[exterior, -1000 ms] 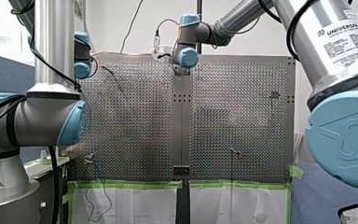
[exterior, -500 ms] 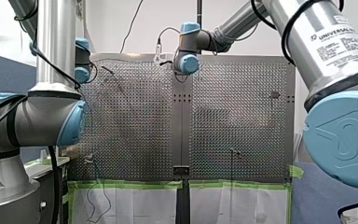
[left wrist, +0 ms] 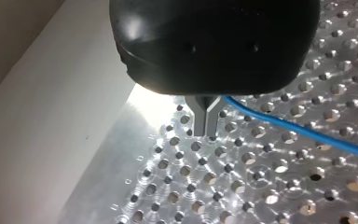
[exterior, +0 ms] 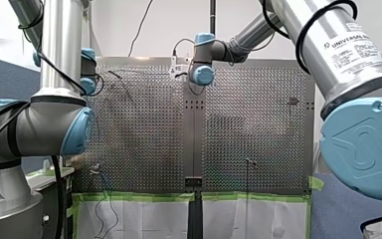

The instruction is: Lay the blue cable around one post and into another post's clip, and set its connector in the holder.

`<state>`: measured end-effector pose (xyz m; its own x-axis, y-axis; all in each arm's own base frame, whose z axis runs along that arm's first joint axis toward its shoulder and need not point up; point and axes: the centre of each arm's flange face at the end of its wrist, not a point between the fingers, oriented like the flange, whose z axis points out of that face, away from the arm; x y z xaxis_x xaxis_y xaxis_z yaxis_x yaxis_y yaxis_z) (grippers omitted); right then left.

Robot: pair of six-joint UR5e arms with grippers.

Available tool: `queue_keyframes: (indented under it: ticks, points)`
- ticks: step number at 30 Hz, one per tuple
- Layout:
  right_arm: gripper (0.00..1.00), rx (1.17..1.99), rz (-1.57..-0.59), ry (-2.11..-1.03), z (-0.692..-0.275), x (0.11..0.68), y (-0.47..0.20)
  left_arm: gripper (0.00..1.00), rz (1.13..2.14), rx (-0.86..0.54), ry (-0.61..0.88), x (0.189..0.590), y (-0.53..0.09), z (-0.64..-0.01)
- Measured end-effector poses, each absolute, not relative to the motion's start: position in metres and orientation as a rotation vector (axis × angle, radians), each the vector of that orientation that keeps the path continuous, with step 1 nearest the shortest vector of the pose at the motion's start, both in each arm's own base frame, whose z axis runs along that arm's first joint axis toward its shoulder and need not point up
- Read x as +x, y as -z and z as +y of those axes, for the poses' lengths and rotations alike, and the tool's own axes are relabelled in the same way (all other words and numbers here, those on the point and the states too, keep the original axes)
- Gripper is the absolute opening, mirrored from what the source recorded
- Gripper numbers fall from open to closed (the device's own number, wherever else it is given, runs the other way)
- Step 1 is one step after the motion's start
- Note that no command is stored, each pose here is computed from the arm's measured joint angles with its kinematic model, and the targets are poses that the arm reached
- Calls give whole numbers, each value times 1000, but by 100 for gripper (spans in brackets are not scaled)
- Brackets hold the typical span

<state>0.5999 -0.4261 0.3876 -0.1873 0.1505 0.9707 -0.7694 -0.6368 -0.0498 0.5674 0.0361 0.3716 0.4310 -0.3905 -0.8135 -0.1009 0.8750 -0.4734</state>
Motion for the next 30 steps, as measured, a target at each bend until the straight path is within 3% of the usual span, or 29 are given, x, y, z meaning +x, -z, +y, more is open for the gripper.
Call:
queue_keyframes:
  ticks: [15,23,30]
  points:
    - [0,1484,-826,-1776,-453,578,-365,2,1207,-492,206,574,-345,26]
    - [0,1537,-889,-1683,-450,567,-337,2,1228,-508,204,572,-341,18]
    - [0,1545,-905,-1668,-444,563,-313,2,1231,-504,188,571,-341,15]
